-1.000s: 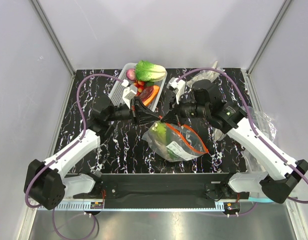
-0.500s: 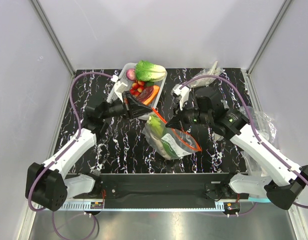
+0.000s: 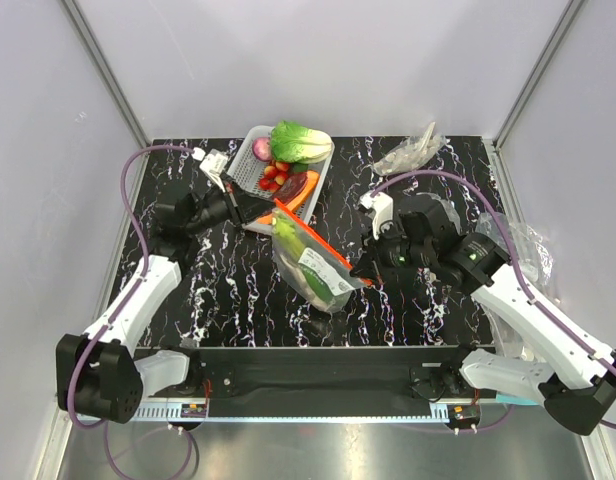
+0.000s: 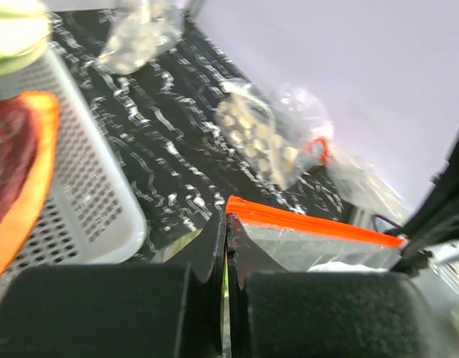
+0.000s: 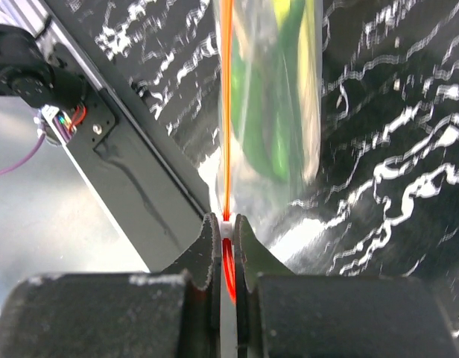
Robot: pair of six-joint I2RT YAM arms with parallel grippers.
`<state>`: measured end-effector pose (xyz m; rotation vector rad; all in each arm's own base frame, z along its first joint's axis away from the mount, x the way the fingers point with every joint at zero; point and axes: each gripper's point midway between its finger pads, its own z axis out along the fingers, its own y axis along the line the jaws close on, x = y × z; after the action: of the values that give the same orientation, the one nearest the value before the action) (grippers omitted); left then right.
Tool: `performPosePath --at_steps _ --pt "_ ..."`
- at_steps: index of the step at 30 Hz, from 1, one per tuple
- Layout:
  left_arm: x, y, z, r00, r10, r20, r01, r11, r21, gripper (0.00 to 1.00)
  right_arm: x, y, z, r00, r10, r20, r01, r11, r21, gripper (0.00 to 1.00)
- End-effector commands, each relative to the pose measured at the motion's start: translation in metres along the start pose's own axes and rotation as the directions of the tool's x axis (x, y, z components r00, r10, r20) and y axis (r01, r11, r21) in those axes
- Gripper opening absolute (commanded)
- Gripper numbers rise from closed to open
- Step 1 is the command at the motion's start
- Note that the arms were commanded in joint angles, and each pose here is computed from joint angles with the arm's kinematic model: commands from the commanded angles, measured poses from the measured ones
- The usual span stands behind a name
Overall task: Place the food in the zip-top bag and seal the zipper
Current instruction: Zip the zipper food storage bag at the center of the board, then place the zipper food storage bag at the center of the board.
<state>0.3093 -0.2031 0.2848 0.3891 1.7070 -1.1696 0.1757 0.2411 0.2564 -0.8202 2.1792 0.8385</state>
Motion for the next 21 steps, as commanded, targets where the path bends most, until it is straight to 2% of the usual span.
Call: performPosePath --at_steps 1,7,11,18,21 --pt "-0.038 0.018 -0.009 0.988 0.107 0.107 -0.093 0.987 -0.129 0.00 0.034 -0.001 -0.011 0.992 0.067 -0.104 -0.063 0.997 0.035 0.01" --pt "-0.035 0.021 -0.009 0.990 0.093 0.105 -0.079 0.989 -0.128 0.00 0.035 -0.005 -0.017 0.990 0.094 -0.103 -0.086 0.993 0.079 0.00" --pt "-0.035 0.023 -0.013 0.991 0.075 0.115 -0.057 0.986 -0.158 0.00 0.016 -0.015 -0.012 0.995 0.086 -0.047 -0.079 0.988 0.132 0.00" --pt "-0.039 0.060 -0.041 0.981 0.012 0.191 0.057 0.934 -0.352 0.00 -0.059 -0.049 0.015 0.994 0.070 0.079 -0.091 0.949 0.303 0.00" --pt "-0.045 0.085 -0.058 0.968 -0.006 0.252 0.121 0.889 -0.441 0.00 -0.090 -0.070 0.038 0.990 0.076 0.120 -0.111 0.943 0.315 0.00"
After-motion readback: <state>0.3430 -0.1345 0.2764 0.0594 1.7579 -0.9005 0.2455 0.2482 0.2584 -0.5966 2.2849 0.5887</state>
